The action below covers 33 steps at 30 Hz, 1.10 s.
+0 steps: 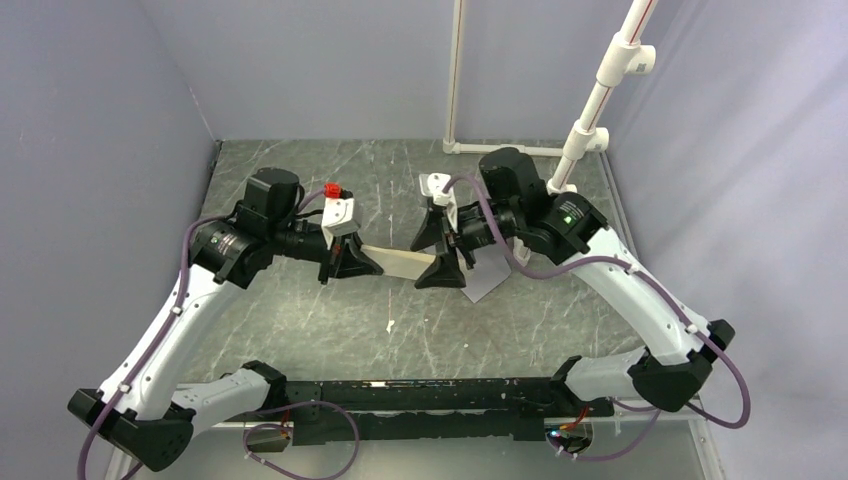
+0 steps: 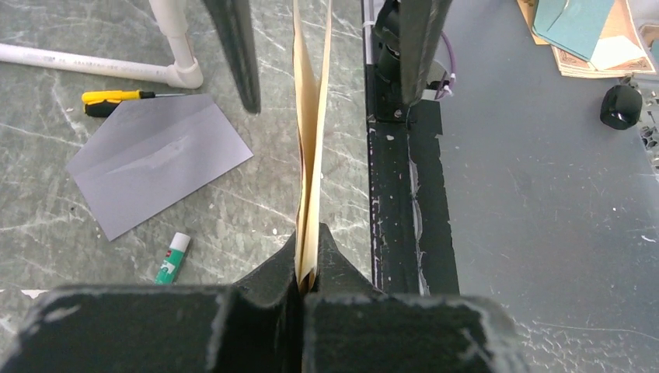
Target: Place the letter into the envelope and seal it
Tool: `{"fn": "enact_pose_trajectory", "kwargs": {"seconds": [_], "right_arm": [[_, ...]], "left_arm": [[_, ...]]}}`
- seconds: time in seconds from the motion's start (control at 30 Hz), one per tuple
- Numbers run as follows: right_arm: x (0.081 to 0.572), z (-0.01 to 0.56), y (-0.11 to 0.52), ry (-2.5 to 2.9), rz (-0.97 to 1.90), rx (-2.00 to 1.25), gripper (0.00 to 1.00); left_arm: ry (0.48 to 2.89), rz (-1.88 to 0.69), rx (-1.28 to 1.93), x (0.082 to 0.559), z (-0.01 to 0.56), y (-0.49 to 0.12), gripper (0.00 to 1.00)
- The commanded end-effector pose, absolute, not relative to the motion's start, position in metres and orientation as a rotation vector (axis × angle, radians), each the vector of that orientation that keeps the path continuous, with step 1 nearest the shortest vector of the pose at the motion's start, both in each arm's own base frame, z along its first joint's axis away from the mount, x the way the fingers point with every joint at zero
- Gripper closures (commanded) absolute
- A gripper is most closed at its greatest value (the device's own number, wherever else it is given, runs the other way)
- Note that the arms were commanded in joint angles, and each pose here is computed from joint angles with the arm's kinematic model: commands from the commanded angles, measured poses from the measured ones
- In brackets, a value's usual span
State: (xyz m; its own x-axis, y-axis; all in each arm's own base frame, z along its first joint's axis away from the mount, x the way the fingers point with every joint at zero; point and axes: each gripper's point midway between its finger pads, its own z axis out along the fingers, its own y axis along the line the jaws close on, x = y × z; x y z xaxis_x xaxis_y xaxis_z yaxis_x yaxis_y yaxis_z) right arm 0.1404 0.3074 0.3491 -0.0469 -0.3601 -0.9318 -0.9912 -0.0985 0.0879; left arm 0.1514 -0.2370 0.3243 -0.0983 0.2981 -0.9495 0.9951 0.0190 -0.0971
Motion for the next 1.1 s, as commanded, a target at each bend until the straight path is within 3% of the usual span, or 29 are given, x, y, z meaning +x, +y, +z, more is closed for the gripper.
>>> {"fn": "enact_pose_trajectory", "kwargs": {"seconds": [0.0,0.1,0.23,0.27,0.3,0.4,0.5,0.63,0.73,1.07], "right_arm": [[0.139,0.364,0.318,1.415,1.13,-1.556,0.3],[0.139,0.366,0.325,1.435,1.169,-1.535,0.47],[0.131,0.37,0.327,1.431,1.226,-1.553,0.88],[0.133,0.371,0.326,1.437,1.217,-1.538,0.98],[0.136,0.37,0.327,1.455,1.205,-1.516,1.0],[0.155,0.368,0.327,1.536,1.118,-1.395,1.0],[0.185,0.359,0.321,1.658,0.988,-1.203,1.0],[0.239,0.331,0.296,1.895,0.728,-0.804,1.0],[0.281,0.302,0.26,2.008,0.487,-0.514,1.0],[0.373,0.203,0.191,2.13,0.105,-0.337,1.0]], "left_arm": [[1.376,-1.153,1.421,0.137,0.339,-0.239,0.98],[1.357,-1.136,1.417,0.138,0.338,-0.239,0.97],[1.343,-1.124,1.421,0.139,0.342,-0.239,0.98],[1.352,-1.115,1.4,0.142,0.344,-0.239,0.96],[1.368,-1.102,1.372,0.146,0.347,-0.24,0.89],[1.387,-1.017,1.259,0.161,0.355,-0.238,0.5],[1.448,-0.905,1.047,0.188,0.355,-0.23,0.29],[1.692,-0.767,0.429,0.241,0.354,-0.192,0.24],[1.854,-0.722,0.104,0.254,0.337,-0.17,0.24],[2.203,-0.984,-0.11,0.282,0.224,-0.229,0.31]]}}
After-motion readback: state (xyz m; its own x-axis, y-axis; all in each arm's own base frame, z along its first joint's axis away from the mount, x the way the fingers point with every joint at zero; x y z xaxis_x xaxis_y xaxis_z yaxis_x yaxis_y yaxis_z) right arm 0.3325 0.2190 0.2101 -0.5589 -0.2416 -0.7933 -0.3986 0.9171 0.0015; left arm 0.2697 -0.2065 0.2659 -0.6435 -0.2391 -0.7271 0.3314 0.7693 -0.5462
